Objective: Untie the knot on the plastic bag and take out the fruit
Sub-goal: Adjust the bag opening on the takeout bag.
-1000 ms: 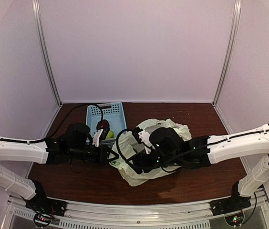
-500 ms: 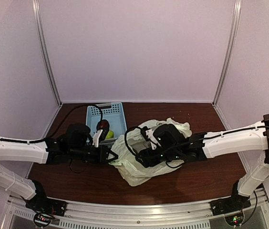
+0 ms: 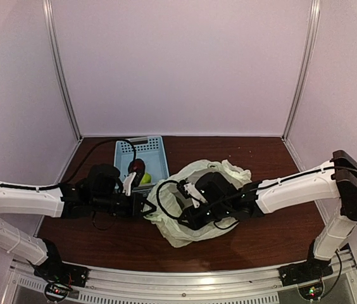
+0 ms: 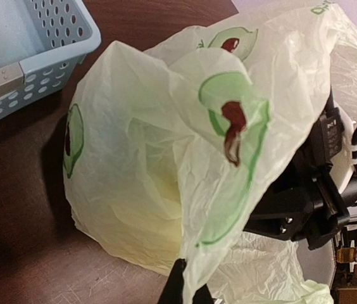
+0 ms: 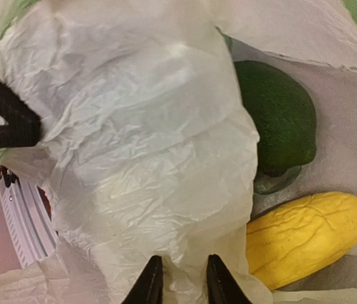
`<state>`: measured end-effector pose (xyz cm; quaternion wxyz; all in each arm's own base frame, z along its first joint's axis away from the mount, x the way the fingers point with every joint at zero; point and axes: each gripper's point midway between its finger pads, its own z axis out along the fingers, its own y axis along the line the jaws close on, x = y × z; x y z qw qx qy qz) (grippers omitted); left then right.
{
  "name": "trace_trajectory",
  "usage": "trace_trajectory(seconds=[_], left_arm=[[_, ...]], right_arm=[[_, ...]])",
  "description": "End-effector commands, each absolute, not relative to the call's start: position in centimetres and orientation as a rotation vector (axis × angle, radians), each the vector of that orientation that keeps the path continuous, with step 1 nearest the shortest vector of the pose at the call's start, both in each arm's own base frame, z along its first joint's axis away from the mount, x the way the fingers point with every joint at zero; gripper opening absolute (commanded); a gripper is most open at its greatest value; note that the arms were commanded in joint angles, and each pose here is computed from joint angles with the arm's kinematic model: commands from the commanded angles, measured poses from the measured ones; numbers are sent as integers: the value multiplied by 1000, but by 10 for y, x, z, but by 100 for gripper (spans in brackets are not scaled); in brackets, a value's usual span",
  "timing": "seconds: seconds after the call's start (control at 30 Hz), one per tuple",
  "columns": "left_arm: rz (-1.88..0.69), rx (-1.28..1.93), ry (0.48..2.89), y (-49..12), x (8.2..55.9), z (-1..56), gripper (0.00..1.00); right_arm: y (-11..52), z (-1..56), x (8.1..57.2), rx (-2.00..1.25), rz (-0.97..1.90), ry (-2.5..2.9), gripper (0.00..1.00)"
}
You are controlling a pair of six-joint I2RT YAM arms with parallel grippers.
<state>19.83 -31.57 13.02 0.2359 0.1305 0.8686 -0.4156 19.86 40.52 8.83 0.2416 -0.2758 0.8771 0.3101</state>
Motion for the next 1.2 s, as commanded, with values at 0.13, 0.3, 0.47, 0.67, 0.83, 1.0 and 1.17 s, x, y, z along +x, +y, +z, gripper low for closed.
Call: trace_trajectory(seconds=[0.13,0.3,0.47,0.67,0.83,1.0,1.17], left_arm=[[-1130,401,2289,-330,214,152,0],[-1158,486,2216,-358,230,170,0],[-1191,551,2136,-386,246,189,0],[-1134,582,2054,-399,266,205,0],[-1084,577,2109,-395,268,179,0],[-1067,546,2171,-384,260,162,3],[-994,488,2195,-365,260,170,44]], right_arm=[[413,123,211,-671,908,2293,0],[389,137,230,-596,815,2267,0],[360,162,245,-532,732,2213,0],[340,186,242,-513,712,2134,0],[351,177,223,-573,767,2123,0],[372,157,205,-606,839,2147,0],[386,154,200,-607,872,2143,0]])
